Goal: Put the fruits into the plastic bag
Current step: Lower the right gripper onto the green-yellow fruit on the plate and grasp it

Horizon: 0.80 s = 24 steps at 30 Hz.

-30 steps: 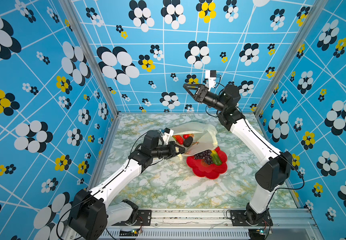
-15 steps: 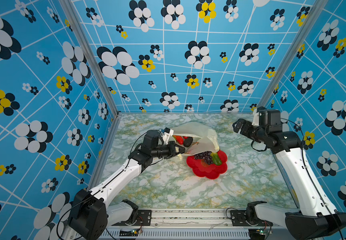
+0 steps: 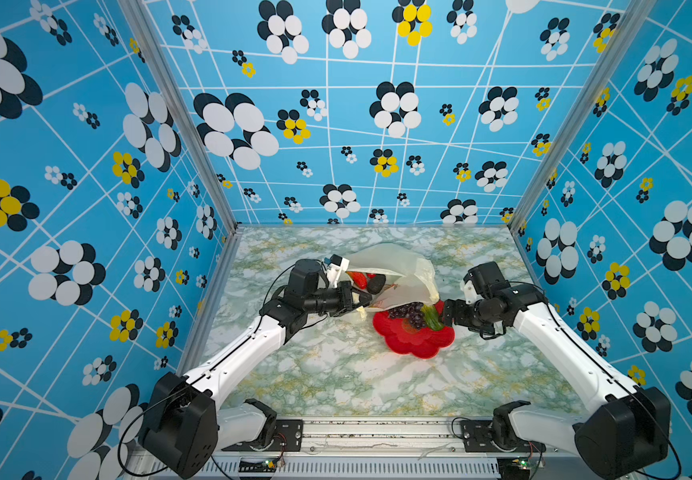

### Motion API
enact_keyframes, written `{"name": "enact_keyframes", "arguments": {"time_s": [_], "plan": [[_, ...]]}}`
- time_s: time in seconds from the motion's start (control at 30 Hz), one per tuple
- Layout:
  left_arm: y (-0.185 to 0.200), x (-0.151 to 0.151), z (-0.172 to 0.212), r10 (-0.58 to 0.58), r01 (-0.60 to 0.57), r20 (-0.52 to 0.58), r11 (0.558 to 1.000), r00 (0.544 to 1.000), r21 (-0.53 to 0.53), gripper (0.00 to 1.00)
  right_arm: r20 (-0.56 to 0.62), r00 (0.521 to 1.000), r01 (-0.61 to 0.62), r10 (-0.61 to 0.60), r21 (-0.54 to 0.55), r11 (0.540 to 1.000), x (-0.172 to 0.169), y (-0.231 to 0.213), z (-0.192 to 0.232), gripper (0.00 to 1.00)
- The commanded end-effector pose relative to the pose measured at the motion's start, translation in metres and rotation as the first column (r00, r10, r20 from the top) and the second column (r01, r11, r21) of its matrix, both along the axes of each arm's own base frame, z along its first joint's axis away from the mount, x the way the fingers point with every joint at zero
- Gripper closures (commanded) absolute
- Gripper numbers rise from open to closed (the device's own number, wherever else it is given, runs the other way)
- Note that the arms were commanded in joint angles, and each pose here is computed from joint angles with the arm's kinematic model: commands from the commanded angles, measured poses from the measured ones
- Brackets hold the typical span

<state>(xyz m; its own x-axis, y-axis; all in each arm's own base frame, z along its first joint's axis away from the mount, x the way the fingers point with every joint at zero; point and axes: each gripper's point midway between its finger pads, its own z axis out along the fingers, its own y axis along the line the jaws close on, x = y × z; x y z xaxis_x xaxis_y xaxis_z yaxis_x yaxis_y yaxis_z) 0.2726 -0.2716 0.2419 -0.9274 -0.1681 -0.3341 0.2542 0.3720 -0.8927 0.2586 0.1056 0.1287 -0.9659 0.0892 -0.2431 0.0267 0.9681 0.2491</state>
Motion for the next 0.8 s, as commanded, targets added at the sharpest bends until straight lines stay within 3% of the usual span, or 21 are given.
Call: {"name": "enact_keyframes", "arguments": {"time_s": [0.0,0.33,0.53,0.77], "plan": [[0.000,0.003,0.010,-0.002,0.003,0.024,1.000,1.000,-0.022,1.00,0.001,0.997,-0.078,0.078,0.015,0.997,0.010,0.014,-0.006,0.07],[-0.002,0.005,0.013,-0.009,0.009,0.018,1.000,1.000,-0.021,1.00,-0.071,0.988,-0.144,0.137,-0.118,0.982,0.043,0.009,-0.037,0.12],[0.000,0.004,0.007,-0.009,0.010,0.007,1.000,1.000,-0.011,1.00,-0.095,0.985,-0.155,0.145,-0.110,0.982,0.055,0.015,-0.054,0.26],[0.000,0.005,0.007,-0.008,0.008,0.004,1.000,1.000,-0.010,1.00,-0.105,0.984,-0.151,0.142,-0.080,0.985,0.065,0.024,-0.065,0.36]]}}
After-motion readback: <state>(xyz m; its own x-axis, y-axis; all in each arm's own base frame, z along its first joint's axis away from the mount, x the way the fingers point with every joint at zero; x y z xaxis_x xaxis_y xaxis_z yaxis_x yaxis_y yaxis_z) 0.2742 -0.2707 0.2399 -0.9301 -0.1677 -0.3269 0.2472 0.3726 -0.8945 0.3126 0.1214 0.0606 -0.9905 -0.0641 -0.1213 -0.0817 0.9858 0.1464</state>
